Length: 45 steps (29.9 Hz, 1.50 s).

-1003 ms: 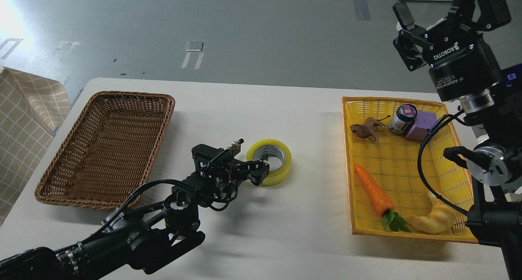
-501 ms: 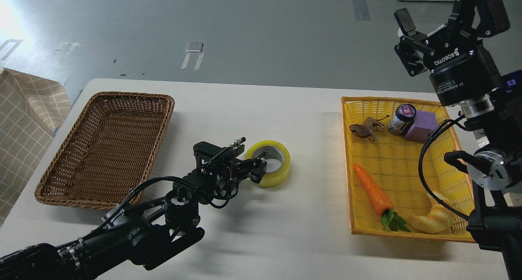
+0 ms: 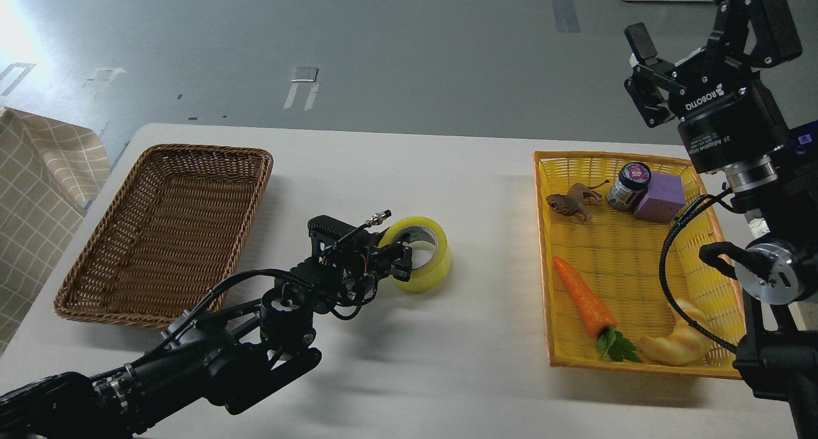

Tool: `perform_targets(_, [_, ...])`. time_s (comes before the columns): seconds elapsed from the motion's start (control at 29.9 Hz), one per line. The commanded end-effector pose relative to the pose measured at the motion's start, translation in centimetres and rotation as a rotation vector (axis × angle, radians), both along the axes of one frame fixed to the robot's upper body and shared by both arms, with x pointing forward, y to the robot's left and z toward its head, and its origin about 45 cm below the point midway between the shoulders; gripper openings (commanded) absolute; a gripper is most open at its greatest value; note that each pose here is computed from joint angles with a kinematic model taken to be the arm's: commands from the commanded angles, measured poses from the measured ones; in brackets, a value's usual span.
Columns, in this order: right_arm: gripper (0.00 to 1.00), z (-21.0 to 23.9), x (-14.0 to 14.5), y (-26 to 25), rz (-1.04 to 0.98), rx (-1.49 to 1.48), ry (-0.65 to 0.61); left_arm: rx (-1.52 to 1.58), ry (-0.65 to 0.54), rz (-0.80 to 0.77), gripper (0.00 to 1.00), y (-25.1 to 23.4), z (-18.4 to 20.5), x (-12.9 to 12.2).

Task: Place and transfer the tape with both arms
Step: 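Grasp the tape roll rim with the left gripper, then lift the tape roll and carry it over the wicker basket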

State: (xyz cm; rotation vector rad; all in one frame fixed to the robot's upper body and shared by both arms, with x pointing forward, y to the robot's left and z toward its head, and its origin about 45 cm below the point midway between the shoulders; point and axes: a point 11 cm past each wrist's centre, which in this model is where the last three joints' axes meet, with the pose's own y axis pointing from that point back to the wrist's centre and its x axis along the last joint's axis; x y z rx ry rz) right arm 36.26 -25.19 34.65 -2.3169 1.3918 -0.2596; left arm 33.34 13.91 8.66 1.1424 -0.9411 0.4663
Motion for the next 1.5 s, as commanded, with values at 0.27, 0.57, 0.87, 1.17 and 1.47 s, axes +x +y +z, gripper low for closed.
perform_targets(0.27, [1.0, -0.8, -0.1, -0.2, -0.008, 0.002, 0.021, 0.011, 0.002, -0.02, 0.0, -0.3, 0.7, 0.4])
perform_targets(0.57, [1.0, -0.9, 0.0, -0.4, -0.014, 0.004, 0.026, 0.024, -0.02, -0.041, 0.0, -0.9, 2.1, 1.5])
perform_targets(0.87, [1.0, -1.2, -0.1, -1.0, -0.029, 0.012, 0.032, 0.05, -0.03, -0.089, 0.0, -1.8, 4.1, 2.6])
perform_targets(1.17, [1.0, -1.4, 0.0, -1.7, -0.05, 0.028, 0.034, 0.107, -0.04, -0.198, 0.0, -2.1, 7.8, 4.6])
perform_targets(1.47, [1.0, -1.4, 0.2, -2.4, -0.069, 0.043, 0.036, 0.185, -0.069, -0.251, 0.0, -0.7, 11.1, 6.1])
